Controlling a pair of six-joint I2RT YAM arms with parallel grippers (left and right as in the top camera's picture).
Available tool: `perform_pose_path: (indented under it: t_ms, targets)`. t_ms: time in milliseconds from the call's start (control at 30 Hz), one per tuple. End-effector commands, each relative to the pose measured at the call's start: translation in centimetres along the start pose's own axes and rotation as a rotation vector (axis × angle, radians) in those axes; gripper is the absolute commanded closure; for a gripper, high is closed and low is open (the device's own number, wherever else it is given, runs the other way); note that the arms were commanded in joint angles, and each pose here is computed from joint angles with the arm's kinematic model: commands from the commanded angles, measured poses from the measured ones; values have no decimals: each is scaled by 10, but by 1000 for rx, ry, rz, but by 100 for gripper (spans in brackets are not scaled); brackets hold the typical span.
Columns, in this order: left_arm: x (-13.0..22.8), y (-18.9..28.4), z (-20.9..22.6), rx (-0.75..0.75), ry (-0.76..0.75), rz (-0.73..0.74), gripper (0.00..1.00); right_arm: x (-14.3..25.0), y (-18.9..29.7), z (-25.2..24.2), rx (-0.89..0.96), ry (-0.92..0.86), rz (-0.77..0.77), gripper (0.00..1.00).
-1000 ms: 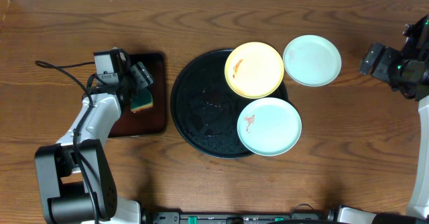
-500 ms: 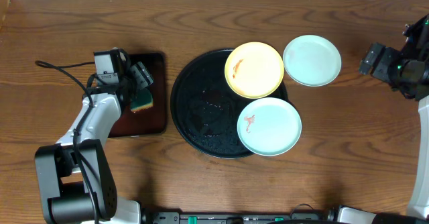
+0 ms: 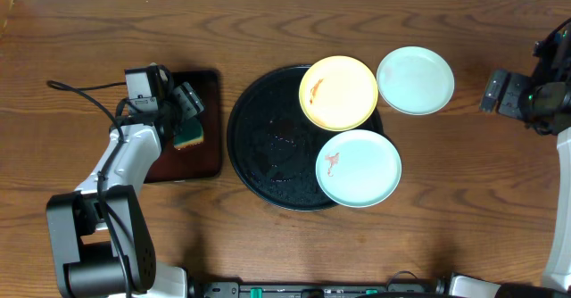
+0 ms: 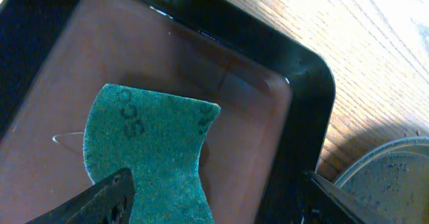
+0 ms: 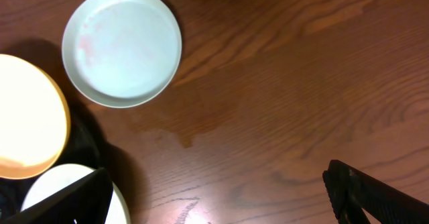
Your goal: Clean dirty plates on tray and stack at the side
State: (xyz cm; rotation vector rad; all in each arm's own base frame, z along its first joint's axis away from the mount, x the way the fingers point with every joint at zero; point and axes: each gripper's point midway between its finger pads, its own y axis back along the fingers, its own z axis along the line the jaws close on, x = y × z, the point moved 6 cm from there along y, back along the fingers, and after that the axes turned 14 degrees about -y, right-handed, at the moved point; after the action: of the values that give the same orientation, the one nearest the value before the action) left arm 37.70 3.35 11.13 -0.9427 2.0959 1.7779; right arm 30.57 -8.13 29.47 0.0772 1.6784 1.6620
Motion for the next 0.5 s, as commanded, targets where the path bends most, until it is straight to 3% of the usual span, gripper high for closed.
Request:
perform_pose_path:
  t_ms: [0,400,467]
  targets:
    - [-2,1,-2,13,9,-3,21,-3,6,-1,8,30,-28,1]
    - [-26,3,-7,43,17,-134,22,0,15,46,-411,39,39,1]
    - [-19,3,-19,151,105,-79,22,-1,18,52,-467,35,42,1]
